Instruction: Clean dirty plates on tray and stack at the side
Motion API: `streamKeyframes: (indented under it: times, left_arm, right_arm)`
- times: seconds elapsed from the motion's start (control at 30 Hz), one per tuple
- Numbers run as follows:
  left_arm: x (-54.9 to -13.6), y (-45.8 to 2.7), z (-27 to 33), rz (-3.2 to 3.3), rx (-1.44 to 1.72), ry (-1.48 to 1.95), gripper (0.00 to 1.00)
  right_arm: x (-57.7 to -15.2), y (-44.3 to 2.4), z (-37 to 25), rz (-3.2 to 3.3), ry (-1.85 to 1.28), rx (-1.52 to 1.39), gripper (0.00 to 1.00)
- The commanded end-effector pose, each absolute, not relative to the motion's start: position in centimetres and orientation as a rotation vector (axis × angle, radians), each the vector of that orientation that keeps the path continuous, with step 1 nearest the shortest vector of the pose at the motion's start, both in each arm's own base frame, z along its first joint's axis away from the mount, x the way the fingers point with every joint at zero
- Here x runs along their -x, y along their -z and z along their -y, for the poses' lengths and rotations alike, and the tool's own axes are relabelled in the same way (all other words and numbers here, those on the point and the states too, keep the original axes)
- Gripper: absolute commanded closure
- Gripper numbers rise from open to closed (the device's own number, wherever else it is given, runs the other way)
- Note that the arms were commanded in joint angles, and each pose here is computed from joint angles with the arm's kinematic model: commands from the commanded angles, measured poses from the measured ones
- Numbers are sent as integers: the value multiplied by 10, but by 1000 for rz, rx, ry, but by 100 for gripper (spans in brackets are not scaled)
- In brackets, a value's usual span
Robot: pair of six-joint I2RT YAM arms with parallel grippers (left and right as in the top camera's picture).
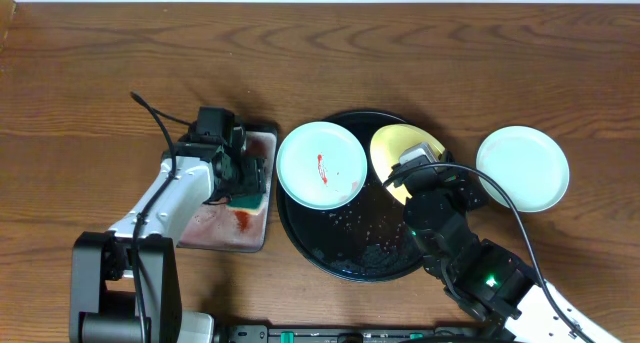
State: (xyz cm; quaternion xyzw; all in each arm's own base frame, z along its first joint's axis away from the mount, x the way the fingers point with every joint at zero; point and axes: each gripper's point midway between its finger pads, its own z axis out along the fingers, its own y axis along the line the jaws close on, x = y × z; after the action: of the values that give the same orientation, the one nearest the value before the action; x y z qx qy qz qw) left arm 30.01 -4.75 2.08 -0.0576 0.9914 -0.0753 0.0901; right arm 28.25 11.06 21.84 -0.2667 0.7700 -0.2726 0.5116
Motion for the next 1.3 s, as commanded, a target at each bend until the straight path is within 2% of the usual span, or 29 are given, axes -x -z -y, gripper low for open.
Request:
streamKeyframes:
  times: [0.0, 0.07, 0.1, 0.4, 0.63, 0.67, 0.7, 0.73, 0.8, 0.97, 1.13, 1.27]
  left_arm:
    - [-295, -19, 44, -2961, 170, 206, 27]
    - [-288, -14, 44, -2983, 173, 204, 29]
    - [-285, -11, 44, -2993, 175, 204, 34]
    - [-271, 1, 43, -3031, 180, 201, 92]
    - [-281, -17, 44, -3007, 176, 204, 93]
    - [-283, -22, 44, -2999, 175, 206, 86]
    - [-286, -30, 44, -2984, 173, 208, 47]
    - [-287, -32, 44, -2976, 172, 210, 40]
    - [-286, -36, 44, -2968, 170, 212, 36]
    - [-283, -36, 45, -2975, 172, 215, 36]
    - [-284, -35, 45, -2973, 171, 215, 56]
    - [-281, -27, 44, -2992, 175, 213, 56]
  right_arm:
    - [-283, -231, -112, -1835, 638, 612, 99]
    - [-283, -231, -112, -1835, 638, 612, 99]
    - [-283, -231, -112, -1835, 638, 612, 99]
    - [-283, -231, -112, -1835, 638, 612, 99]
    - [-283, -231, -112, -1834, 638, 613, 99]
    - [-283, -231, -112, -1834, 638, 613, 99]
    - [-283, -231, -112, -1834, 638, 613, 99]
    - [-283, -231, -112, -1834, 638, 613, 99]
    - [-283, -231, -112, -1834, 638, 613, 99]
    - [-283, -231, -112, -1834, 637, 613, 99]
    - [-283, -231, -112, -1834, 638, 613, 99]
    - [-283, -231, -112, -1835, 638, 613, 99]
